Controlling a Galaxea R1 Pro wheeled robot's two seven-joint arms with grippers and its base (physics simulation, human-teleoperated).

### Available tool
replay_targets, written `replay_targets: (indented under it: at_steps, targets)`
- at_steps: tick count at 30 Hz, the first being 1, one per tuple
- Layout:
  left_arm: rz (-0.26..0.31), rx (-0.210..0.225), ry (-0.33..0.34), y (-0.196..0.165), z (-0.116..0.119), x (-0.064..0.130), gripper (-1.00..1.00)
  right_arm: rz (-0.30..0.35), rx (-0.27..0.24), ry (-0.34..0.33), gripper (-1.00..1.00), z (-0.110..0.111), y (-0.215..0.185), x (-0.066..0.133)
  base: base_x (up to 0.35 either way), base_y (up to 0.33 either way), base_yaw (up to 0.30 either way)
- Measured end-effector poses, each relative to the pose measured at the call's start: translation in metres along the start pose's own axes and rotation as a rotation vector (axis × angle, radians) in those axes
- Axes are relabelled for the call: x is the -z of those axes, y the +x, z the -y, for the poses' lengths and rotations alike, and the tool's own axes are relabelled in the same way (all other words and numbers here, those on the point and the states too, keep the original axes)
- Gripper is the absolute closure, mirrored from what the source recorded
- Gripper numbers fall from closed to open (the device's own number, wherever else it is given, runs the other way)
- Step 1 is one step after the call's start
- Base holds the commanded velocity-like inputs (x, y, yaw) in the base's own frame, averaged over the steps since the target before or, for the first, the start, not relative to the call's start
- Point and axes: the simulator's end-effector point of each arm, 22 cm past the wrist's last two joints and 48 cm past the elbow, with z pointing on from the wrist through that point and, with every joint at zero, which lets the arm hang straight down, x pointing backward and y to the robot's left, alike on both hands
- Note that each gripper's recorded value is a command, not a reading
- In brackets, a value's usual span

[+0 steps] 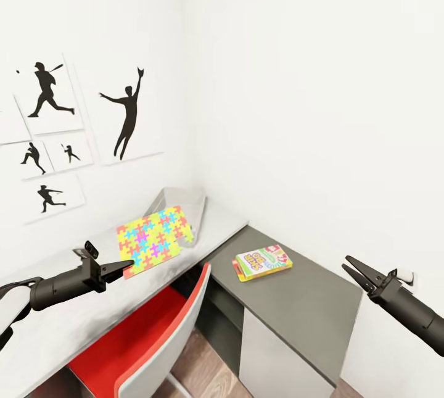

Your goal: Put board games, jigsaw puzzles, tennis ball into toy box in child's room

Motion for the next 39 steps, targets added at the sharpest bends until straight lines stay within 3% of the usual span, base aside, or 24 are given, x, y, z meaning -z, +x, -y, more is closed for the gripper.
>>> replay_targets:
  at_steps: [10,23,39]
  targets:
    - [0.007,0.000,0.000,-0.0018,0.0000,0.0016,1.00,0.001,0.000,-0.003,-1.00,-0.0007,-0.0001,0.0000,0.066,0.117,-0.003]
    - [0.008,-0.001,0.001,-0.0016,0.0007,0.0017,1.00,0.001,0.002,-0.004,-1.00,-0.0019,0.0000,0.0006,0.297,0.053,0.020]
    - [0.008,-0.002,-0.001,-0.0018,0.0003,0.0018,1.00,0.000,0.002,-0.005,-1.00,-0.0016,0.0001,0.0003,0.121,0.034,0.268]
